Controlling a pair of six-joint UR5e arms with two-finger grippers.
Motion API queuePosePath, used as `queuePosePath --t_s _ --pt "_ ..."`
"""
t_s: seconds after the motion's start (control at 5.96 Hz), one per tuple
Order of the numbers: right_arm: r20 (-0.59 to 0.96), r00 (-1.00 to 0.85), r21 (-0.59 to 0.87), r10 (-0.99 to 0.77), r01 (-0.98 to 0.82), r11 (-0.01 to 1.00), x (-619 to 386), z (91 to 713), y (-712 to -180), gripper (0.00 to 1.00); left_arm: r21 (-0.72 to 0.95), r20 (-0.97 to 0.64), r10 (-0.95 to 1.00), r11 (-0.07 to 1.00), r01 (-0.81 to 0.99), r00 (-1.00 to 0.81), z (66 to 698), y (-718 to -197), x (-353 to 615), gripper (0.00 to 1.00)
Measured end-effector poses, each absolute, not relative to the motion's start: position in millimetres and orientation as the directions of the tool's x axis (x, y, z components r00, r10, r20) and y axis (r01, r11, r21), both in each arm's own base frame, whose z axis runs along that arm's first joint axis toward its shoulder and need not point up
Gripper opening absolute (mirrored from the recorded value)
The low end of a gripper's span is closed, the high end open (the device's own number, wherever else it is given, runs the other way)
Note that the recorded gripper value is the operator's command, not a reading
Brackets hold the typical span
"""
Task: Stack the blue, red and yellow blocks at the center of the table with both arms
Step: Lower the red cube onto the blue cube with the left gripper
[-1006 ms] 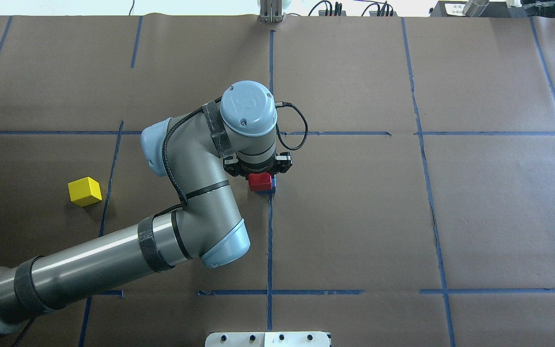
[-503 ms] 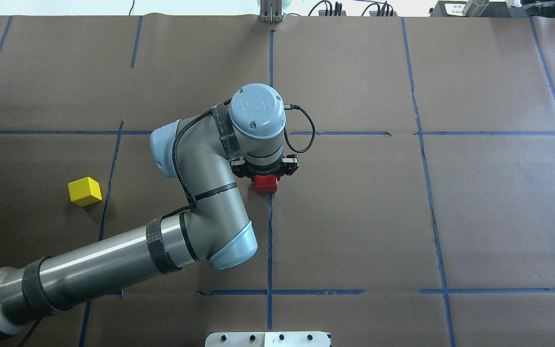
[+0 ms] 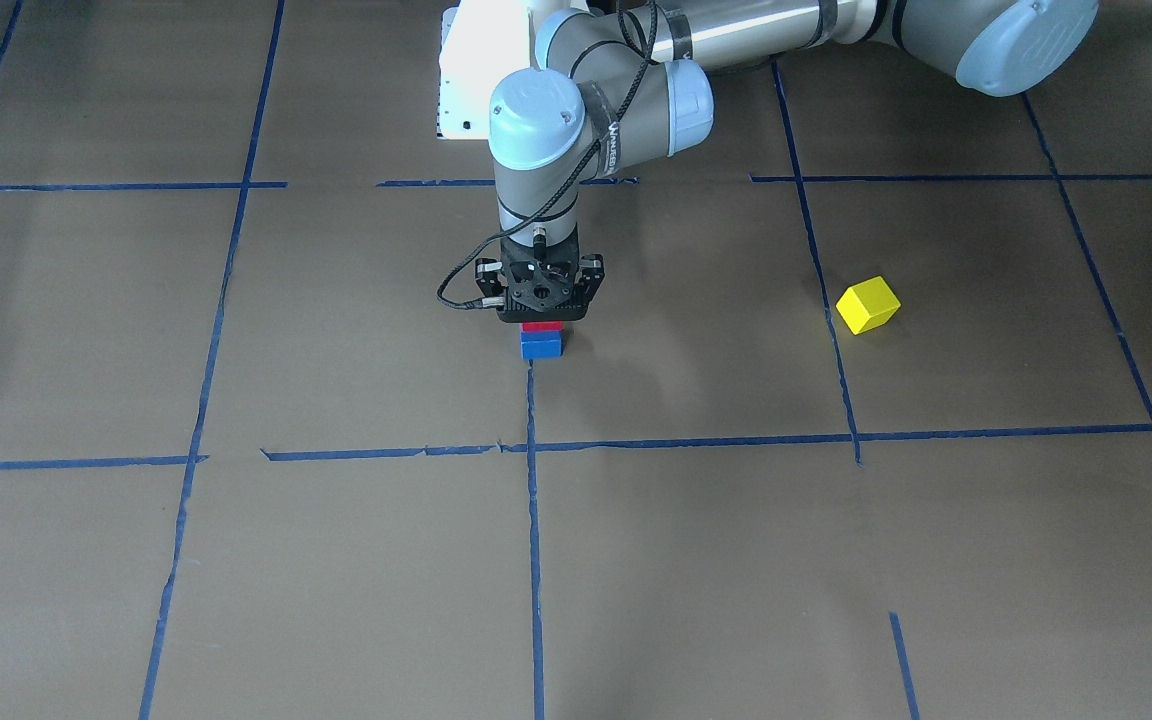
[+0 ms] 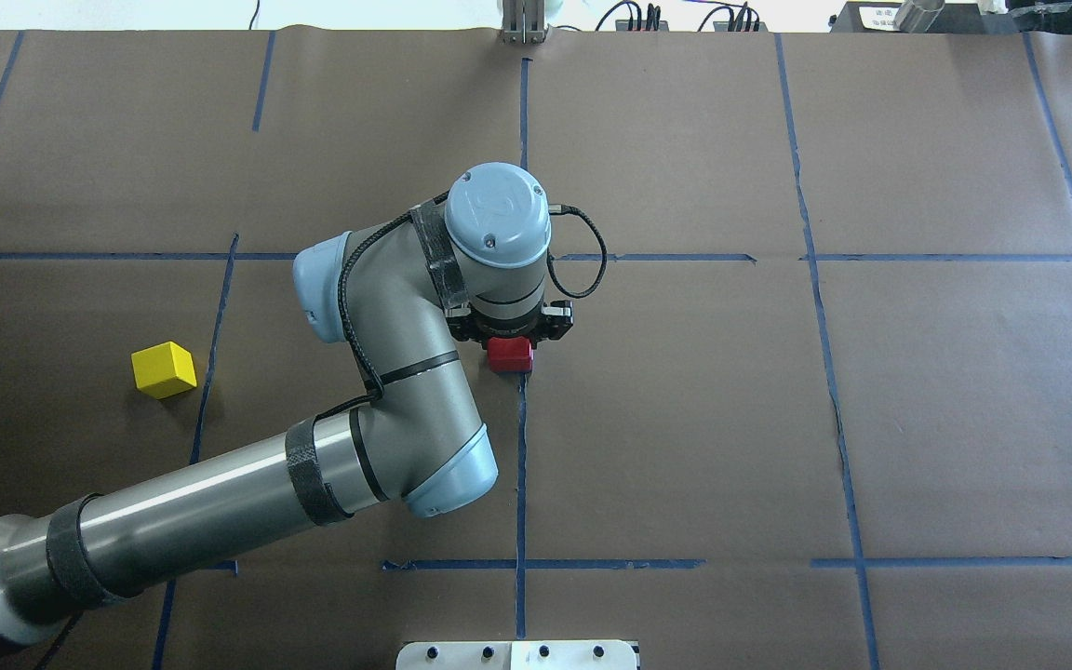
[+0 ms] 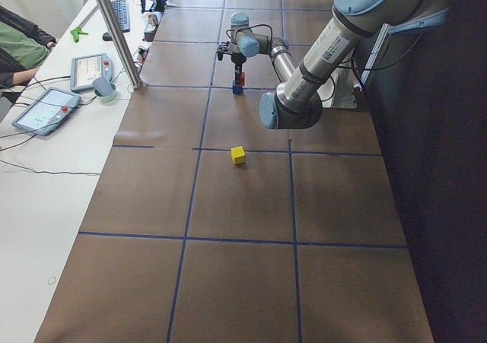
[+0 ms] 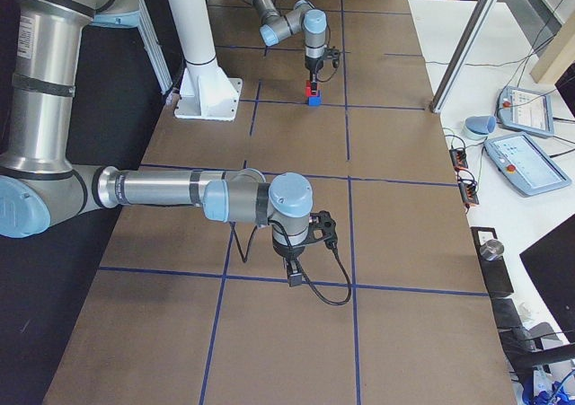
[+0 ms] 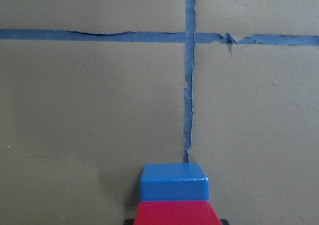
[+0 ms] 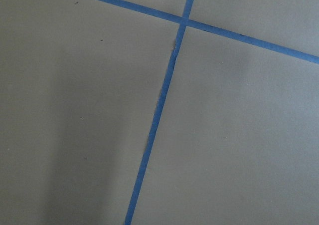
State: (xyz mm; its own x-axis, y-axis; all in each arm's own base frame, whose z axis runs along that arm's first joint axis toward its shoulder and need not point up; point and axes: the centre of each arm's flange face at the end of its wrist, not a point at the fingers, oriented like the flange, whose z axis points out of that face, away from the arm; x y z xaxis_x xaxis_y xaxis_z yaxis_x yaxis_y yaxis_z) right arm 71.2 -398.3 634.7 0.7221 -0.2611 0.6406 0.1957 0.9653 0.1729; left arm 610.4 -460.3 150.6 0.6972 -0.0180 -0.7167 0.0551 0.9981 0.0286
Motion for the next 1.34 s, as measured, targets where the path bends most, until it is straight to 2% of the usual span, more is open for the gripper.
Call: queuePosePath --t_s 0.17,0.34,0.84,1.01,1.17,1.34 --pt "0.641 0.722 0.173 -0.261 0.196 0.965 71.2 634.8 -398.3 1.0 0.029 -0.716 -0.016 0.998 0.053 0.698 151.4 -460.4 610.9 0.35" --pt "0.641 0.722 0.173 -0.261 0.196 0.965 71.2 634.8 -398.3 1.0 0.03 -0.718 -0.015 0.998 0.053 0.696 150.9 -460.8 611.1 0.42" --pt "0.641 0.722 0.173 -0.261 0.196 0.965 71.2 634.8 -398.3 1.0 0.039 -0.729 -0.019 0.997 0.069 0.684 144.5 -470.6 603.2 0.42" --pt "0.641 0.722 0.173 -0.261 0.196 0.965 71.2 634.8 -398.3 1.0 0.039 -0.73 -0.023 0.996 0.074 0.683 144.2 -473.8 600.9 0.53" --pt "0.641 0.722 0.173 -0.261 0.196 0.965 71.2 634.8 -398.3 1.0 0.038 -0.729 -0.024 0.996 0.075 0.684 144.8 -474.4 600.5 0.58" --pt "0.641 0.722 0.173 -0.261 0.196 0.965 71.2 634.8 -398.3 1.0 0.037 -0.728 -0.024 0.997 0.074 0.686 146.1 -474.0 601.5 0.58"
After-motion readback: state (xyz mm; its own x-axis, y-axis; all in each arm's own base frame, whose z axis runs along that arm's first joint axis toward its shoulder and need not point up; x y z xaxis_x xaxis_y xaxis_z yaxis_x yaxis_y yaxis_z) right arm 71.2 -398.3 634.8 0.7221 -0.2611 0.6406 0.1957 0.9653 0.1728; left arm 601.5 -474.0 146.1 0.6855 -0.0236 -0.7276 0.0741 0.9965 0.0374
